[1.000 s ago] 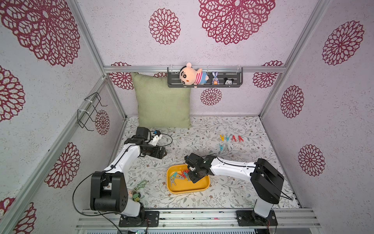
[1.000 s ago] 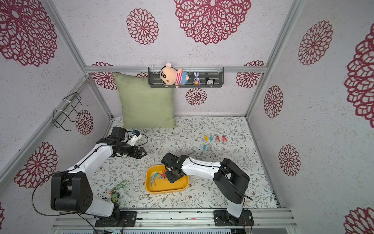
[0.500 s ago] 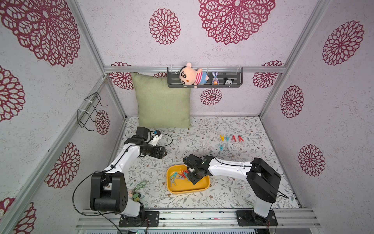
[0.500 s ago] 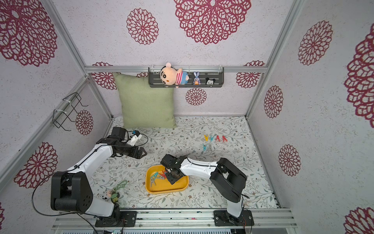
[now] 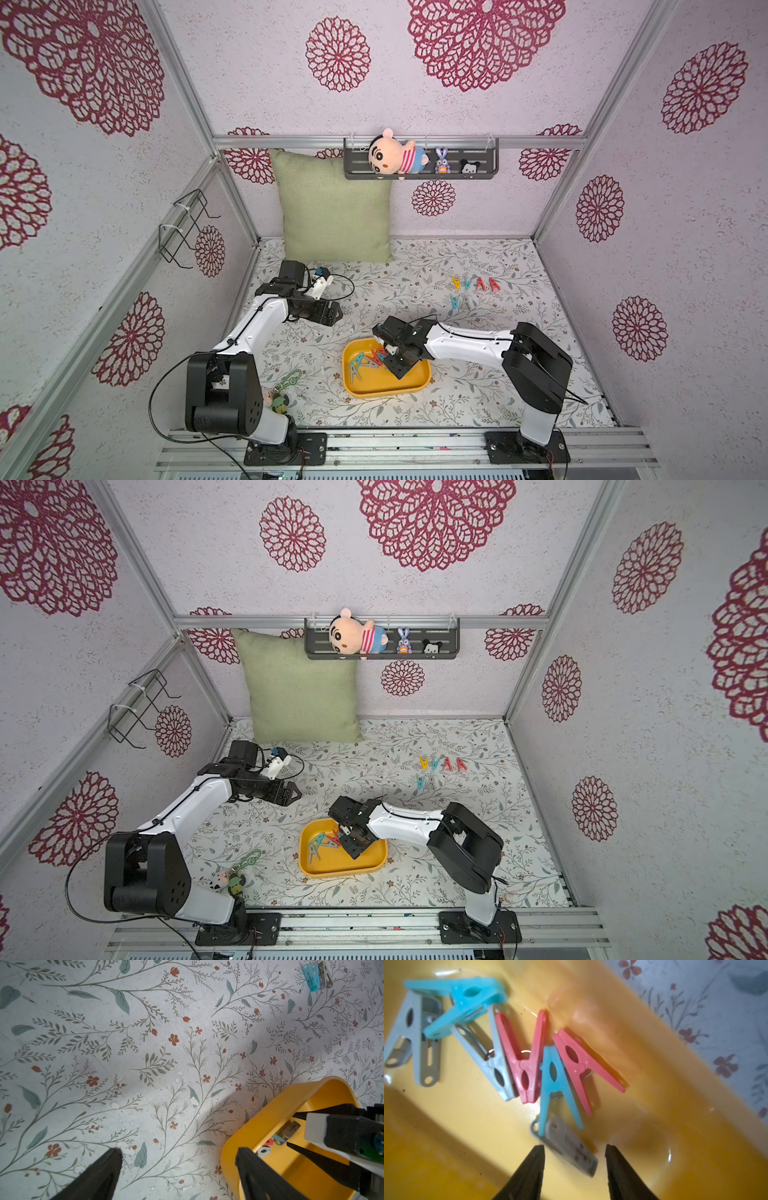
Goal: Take the clothespins out of the storage box
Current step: Pick up the clothespin from the storage box.
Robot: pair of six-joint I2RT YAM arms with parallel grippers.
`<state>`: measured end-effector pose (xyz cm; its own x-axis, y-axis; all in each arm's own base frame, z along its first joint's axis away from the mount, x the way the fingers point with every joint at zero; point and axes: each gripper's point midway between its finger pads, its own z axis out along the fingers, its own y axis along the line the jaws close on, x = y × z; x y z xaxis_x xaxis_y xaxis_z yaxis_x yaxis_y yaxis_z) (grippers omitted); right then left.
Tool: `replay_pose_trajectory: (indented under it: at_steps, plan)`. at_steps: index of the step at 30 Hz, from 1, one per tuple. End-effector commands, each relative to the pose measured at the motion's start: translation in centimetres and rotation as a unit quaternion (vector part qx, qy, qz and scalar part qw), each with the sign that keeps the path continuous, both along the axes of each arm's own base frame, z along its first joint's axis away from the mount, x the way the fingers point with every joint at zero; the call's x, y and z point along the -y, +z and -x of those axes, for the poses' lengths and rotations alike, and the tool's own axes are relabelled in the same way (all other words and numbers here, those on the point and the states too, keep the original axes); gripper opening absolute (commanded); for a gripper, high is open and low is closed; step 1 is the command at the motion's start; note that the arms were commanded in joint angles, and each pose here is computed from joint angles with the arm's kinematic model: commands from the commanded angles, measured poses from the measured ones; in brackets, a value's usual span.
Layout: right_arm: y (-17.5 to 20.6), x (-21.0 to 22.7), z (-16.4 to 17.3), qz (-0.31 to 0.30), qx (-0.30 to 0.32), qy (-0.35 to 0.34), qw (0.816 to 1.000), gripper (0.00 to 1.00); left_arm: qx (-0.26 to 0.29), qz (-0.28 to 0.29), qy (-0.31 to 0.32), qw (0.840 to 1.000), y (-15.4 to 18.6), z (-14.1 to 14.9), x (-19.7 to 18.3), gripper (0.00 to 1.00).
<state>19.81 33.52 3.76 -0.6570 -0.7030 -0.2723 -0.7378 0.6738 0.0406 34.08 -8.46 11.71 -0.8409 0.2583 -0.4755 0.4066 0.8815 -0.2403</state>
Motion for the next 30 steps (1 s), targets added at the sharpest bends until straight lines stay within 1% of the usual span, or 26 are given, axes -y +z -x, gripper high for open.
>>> replay_pose_trajectory:
  at_steps: [1,5,8,19,22,28,30]
  plan:
    - [0.4,0.1,0.6,0.000,-0.014,0.015,1.000,0.53,0.006,0.004,-0.004,1.000,0.1,0.0,0.1,0.94]
    - [1.8,-0.3,0.8,-0.023,-0.017,0.019,0.999,0.53,0.005,0.004,-0.004,1.000,0.1,0.1,0.1,0.94]
    - [2.0,-0.1,0.7,-0.022,-0.017,0.016,0.999,0.53,0.005,0.004,-0.005,1.000,0.1,0.0,0.1,0.94]
    - [0.1,0.9,0.4,0.002,-0.015,-0.001,1.000,0.51,0.005,0.004,-0.003,1.000,0.2,0.1,0.1,0.94]
    - [0.0,0.9,0.2,0.000,-0.012,-0.003,1.000,0.46,0.006,0.004,-0.004,1.000,0.3,0.1,0.1,0.94]
    - [1.4,0.5,-0.1,-0.019,0.000,-0.008,1.000,0.24,0.006,0.004,-0.004,1.000,0.2,0.1,0.1,0.94]
    - [1.8,0.5,-0.2,-0.023,0.002,-0.009,1.000,0.20,0.006,0.004,-0.004,1.000,0.3,0.1,0.1,0.94]
